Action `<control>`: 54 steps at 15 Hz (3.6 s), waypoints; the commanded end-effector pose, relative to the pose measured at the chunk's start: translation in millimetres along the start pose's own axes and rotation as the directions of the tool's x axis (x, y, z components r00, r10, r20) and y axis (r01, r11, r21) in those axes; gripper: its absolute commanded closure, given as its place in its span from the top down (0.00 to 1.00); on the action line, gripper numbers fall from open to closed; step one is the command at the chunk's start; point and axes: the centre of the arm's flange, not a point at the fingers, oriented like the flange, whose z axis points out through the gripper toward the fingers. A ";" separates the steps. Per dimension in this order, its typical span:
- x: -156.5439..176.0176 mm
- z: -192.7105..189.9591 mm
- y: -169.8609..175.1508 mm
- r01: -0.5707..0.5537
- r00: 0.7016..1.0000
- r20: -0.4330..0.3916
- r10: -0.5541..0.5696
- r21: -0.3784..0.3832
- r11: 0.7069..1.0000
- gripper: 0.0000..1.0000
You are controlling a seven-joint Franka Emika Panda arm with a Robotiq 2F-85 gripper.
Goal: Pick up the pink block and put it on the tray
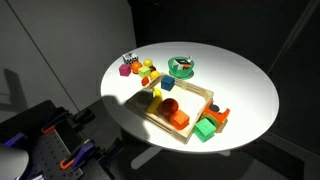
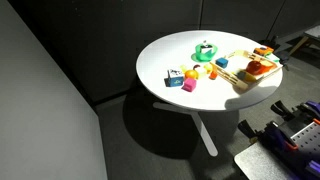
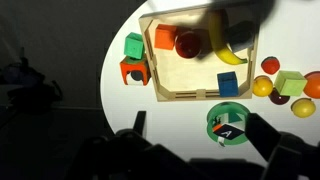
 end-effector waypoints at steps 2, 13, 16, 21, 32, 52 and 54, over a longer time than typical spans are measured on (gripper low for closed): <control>0.0 -0.3 0.0 0.000 1.000 -0.001 0.000 0.000 1.000 1.00; 15.9 10.5 -12.2 0.018 0.999 0.038 -0.019 0.026 0.999 1.00; 26.0 21.4 -28.3 0.034 0.997 0.067 -0.038 0.061 0.998 1.00; 41.4 36.8 -61.7 0.067 0.992 0.093 -0.080 0.135 0.989 1.00; 68.6 72.8 -135.4 0.082 0.961 0.235 -0.146 0.261 0.962 1.00; 61.8 142.2 -202.7 0.164 0.944 0.241 -0.224 0.247 0.955 1.00; 60.2 145.5 -208.5 0.177 0.945 0.228 -0.237 0.254 0.951 1.00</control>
